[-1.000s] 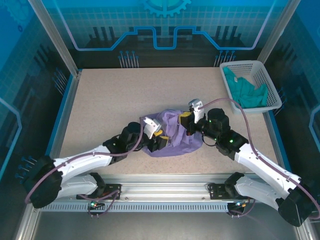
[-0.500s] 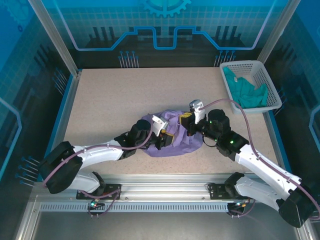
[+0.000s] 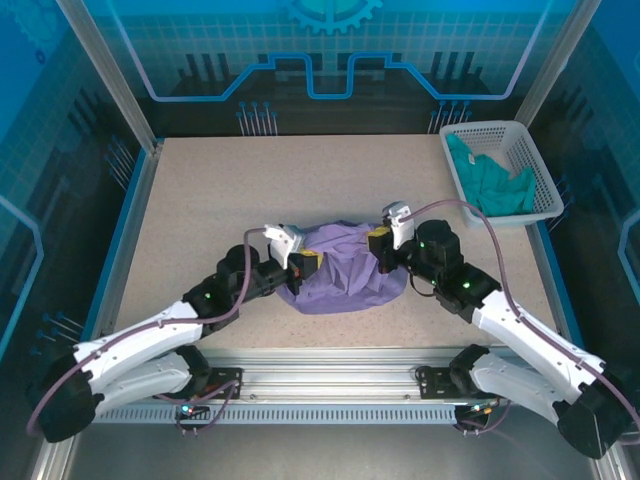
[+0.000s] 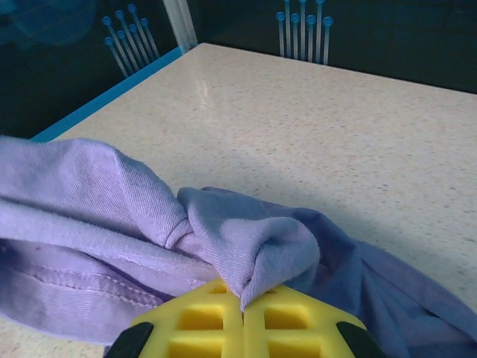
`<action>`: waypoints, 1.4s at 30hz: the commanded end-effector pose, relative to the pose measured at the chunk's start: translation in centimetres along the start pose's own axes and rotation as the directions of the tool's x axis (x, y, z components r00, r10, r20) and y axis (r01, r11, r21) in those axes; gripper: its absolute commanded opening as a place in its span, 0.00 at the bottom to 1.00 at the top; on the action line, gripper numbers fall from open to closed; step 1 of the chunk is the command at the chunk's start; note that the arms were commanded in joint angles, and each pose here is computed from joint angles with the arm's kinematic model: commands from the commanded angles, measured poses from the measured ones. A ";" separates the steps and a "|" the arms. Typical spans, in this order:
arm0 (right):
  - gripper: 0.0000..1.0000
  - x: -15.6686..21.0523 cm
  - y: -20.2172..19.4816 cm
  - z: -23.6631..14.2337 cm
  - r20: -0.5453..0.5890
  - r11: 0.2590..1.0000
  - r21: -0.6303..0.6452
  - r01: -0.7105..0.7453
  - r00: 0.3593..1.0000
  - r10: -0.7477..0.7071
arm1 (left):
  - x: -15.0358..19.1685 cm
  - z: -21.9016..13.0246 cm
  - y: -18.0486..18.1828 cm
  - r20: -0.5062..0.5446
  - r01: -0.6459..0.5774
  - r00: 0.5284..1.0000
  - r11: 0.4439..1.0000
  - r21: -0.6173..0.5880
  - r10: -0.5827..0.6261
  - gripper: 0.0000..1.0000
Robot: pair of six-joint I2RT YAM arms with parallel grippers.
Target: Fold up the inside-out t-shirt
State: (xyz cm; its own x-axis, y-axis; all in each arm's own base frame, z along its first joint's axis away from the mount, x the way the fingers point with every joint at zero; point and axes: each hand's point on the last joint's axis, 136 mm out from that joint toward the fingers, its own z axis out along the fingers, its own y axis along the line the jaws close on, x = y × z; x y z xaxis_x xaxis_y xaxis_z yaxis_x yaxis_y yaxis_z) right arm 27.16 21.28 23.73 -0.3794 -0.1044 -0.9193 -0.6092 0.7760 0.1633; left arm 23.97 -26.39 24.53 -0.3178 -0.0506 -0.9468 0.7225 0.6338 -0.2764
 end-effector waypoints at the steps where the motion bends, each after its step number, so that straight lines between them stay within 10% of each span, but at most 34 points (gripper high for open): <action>1: 0.00 -0.2 0.0 0.7 -0.009 1.000 0.010 0.006 1.000 -0.006 | 1.0 -0.3 1.3 -0.052 -0.022 0.998 0.998 -0.066 0.018 0.00; 9: 0.25 5.3 -6.1 1.9 -0.346 0.940 0.342 -0.008 0.929 0.133 | -1.2 -0.3 0.3 0.007 0.033 0.999 0.999 -0.026 -0.033 0.00; 14: 0.48 4.7 -2.8 1.5 -0.263 0.990 0.140 -0.008 0.964 0.045 | -1.2 -0.2 0.5 -0.005 0.030 1.000 0.999 -0.038 -0.030 0.00; 31: 0.59 5.6 5.7 0.9 -0.059 0.956 -0.257 0.144 0.985 -0.164 | -1.4 -0.2 0.7 -0.015 0.020 1.000 0.998 -0.055 -0.021 0.00; 34: 0.52 4.8 6.1 1.8 -0.056 0.950 -0.268 0.161 0.982 -0.182 | -1.3 -0.2 0.8 -0.020 0.022 1.000 0.998 -0.061 -0.023 0.00; 38: 0.05 3.5 4.9 1.0 -0.070 0.960 -0.180 0.214 0.971 -0.229 | -2.0 -0.6 1.4 0.007 0.029 1.000 0.994 -0.105 -0.029 0.00; 42: 0.00 -1.0 4.2 -3.1 0.034 0.954 -0.091 0.285 0.959 -0.283 | -4.4 -1.2 1.8 0.067 0.022 0.998 0.988 -0.151 -0.012 0.00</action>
State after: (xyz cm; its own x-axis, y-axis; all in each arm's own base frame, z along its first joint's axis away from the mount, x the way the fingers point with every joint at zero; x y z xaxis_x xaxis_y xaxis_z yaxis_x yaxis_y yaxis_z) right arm 23.15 24.24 21.21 -0.2886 -0.3198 -0.9025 -0.7778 0.6280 0.0262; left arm 25.01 -25.12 24.39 -0.3565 -0.0316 -0.9337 0.6462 0.7135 -0.2709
